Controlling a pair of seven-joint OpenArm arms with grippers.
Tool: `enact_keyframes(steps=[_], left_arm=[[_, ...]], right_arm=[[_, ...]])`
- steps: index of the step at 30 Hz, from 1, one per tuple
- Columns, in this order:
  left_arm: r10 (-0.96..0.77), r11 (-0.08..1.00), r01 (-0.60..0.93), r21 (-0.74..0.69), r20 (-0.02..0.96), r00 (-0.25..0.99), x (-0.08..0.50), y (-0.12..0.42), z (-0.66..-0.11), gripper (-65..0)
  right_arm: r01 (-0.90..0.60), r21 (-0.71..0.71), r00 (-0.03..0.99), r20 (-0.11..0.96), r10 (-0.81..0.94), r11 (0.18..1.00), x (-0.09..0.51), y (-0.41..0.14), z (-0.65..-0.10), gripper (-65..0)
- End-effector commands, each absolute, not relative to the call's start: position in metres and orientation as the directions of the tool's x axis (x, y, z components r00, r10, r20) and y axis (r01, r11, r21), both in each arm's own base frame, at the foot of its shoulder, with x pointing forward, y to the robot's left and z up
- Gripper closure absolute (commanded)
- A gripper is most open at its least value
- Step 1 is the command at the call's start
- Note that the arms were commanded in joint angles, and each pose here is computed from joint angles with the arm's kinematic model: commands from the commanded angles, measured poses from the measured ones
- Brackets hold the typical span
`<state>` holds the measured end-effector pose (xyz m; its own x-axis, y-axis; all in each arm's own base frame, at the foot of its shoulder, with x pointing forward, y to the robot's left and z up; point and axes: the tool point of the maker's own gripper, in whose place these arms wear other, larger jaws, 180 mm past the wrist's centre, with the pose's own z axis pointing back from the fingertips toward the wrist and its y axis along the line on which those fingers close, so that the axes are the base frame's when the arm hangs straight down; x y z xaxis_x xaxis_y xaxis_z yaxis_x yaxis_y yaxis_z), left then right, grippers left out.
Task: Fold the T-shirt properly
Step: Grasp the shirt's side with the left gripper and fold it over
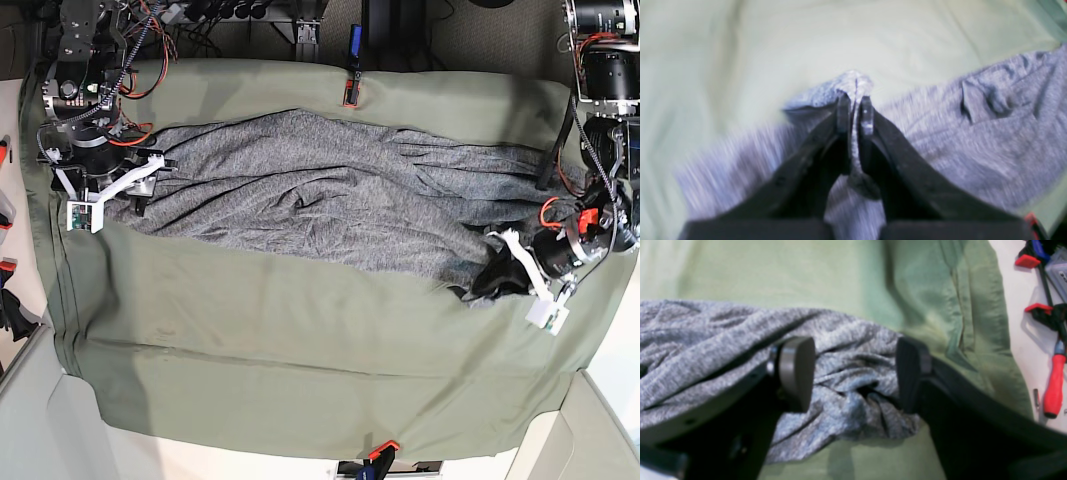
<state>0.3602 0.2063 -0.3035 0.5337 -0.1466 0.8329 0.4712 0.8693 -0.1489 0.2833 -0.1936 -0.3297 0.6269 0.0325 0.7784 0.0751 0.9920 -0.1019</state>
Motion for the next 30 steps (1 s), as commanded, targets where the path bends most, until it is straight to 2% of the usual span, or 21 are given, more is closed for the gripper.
enact_keyframes(steps=[1,7,8,11,12,15,23,30], left_arm=[[-0.129,0.863,0.483,-0.149,0.859,0.495,0.36,0.212,-0.288,0.0],[-0.009,0.881,0.397,-0.257,0.83,0.558,0.323,0.235,-0.309,-1.1],[0.006,0.88,0.389,-0.272,0.826,0.563,0.319,0.237,-0.31,-8.6],[0.016,0.886,0.369,-0.28,0.815,0.58,0.31,0.242,-0.317,-37.3],[0.014,0.893,0.357,-0.273,0.81,0.586,0.31,0.245,-0.319,-41.7],[0.057,0.931,0.257,-0.259,0.799,0.598,0.313,0.268,-0.319,-42.1],[0.222,0.954,0.083,-0.288,0.866,0.449,0.299,0.343,-0.272,-42.1],[0.332,0.937,-0.055,-0.346,0.826,0.456,0.28,0.377,-0.307,-42.1]], right_arm=[[0.078,-0.111,0.585,0.809,0.044,0.991,0.29,-0.196,-0.317,-37.7],[0.077,-0.113,0.585,0.809,0.047,0.991,0.29,-0.196,-0.316,-37.8],[0.078,-0.113,0.585,0.809,0.046,0.991,0.29,-0.196,-0.316,-37.7],[0.077,-0.113,0.586,0.809,0.046,0.991,0.29,-0.196,-0.317,-37.7],[0.077,-0.113,0.586,0.809,0.046,0.991,0.29,-0.196,-0.317,-37.7],[0.077,-0.113,0.585,0.809,0.047,0.991,0.29,-0.196,-0.316,-37.7],[0.077,-0.113,0.586,0.809,0.047,0.991,0.29,-0.196,-0.317,-37.8],[0.075,-0.113,0.581,0.812,0.049,0.991,0.29,-0.196,-0.316,-37.7]])
